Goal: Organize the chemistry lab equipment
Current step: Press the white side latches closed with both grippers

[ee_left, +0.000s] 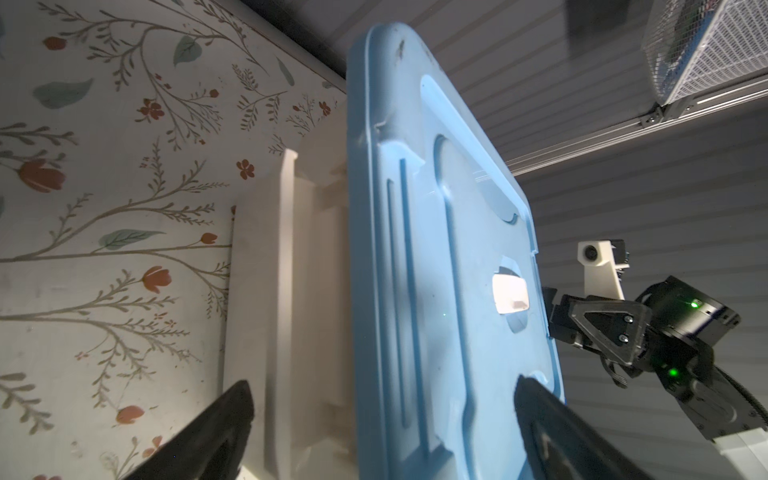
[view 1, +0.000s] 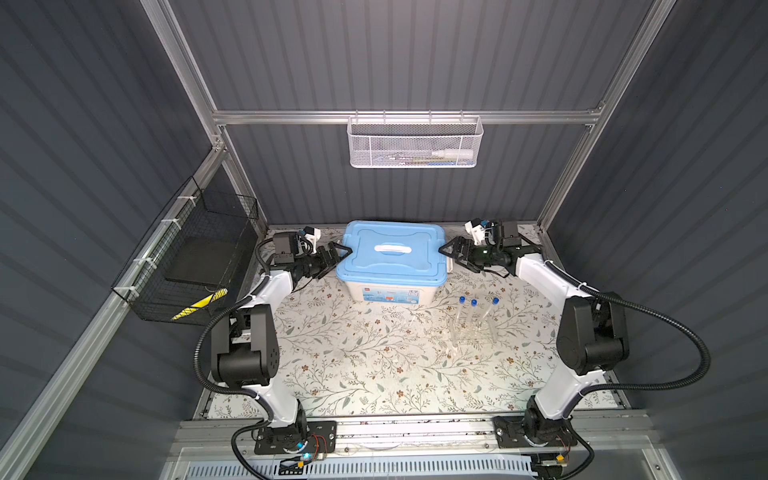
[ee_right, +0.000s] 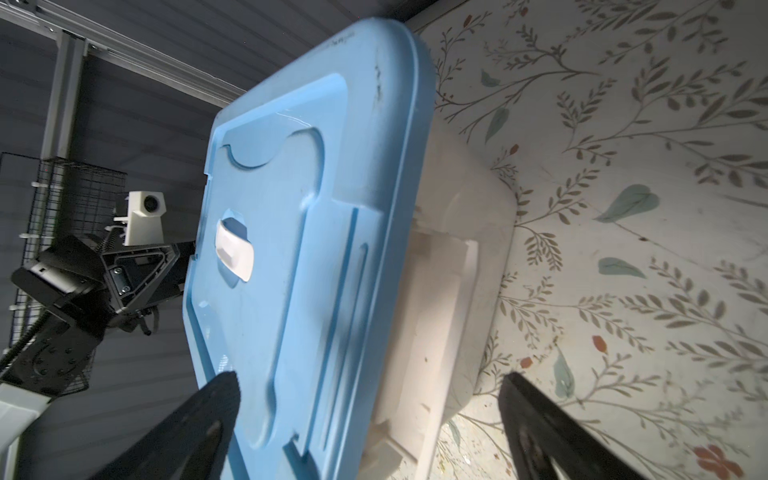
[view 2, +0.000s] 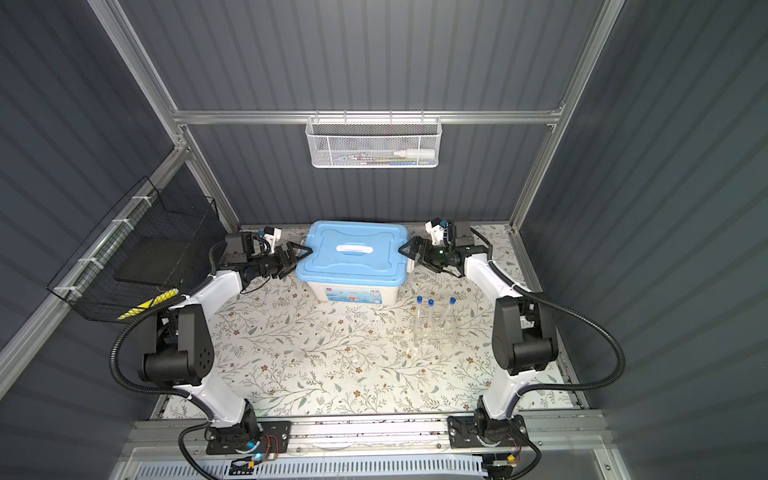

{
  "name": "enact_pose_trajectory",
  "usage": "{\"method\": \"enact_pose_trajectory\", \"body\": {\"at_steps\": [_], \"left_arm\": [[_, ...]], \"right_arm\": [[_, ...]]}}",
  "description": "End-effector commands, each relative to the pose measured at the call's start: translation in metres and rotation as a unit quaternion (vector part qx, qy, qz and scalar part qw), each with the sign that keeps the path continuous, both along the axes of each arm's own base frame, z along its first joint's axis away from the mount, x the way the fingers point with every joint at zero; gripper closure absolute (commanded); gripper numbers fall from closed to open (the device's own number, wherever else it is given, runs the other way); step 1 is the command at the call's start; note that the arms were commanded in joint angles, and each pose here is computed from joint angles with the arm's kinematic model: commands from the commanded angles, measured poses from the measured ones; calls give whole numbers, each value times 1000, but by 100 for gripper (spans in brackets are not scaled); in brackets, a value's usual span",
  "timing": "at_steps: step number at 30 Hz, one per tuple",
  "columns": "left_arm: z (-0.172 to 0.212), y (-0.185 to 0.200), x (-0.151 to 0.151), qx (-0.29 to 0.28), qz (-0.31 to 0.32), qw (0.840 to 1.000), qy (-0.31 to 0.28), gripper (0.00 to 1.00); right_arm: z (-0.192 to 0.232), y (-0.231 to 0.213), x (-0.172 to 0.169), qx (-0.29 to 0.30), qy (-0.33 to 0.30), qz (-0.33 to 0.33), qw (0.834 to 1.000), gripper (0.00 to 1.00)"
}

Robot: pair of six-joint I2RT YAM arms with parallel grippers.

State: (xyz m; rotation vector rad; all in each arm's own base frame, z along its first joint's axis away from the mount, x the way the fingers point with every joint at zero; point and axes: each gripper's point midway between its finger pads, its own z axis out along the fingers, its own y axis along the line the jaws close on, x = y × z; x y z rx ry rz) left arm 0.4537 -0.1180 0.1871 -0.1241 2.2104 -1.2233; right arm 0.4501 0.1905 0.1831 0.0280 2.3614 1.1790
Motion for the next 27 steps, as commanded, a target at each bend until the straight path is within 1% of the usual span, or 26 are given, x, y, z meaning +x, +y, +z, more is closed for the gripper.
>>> {"method": "enact_pose_trajectory", "body": {"at_steps": [1,6,8,12,19,27], "left_arm": [[14,-7,0,-21,-21,999,-20,0],[18,-5,0,-18,-12,1000,-20,3],[25,-3,-1,-12,-5,1000,-28,3],[38,0,-3,7,3,999,-43,4],[54,-4,-6,12,0,998,-56,4],[62,-20,-8,17,-13,998,-66,4]], "right_arm": [[0,11,1,42,14,14,999,2],[4,11,1,43,16,10,999,10],[10,11,1,40,12,9,999,12],[23,12,-2,34,1,10,999,14],[42,19,0,43,-11,15,999,17],[50,27,-2,38,-13,18,999,19]]}}
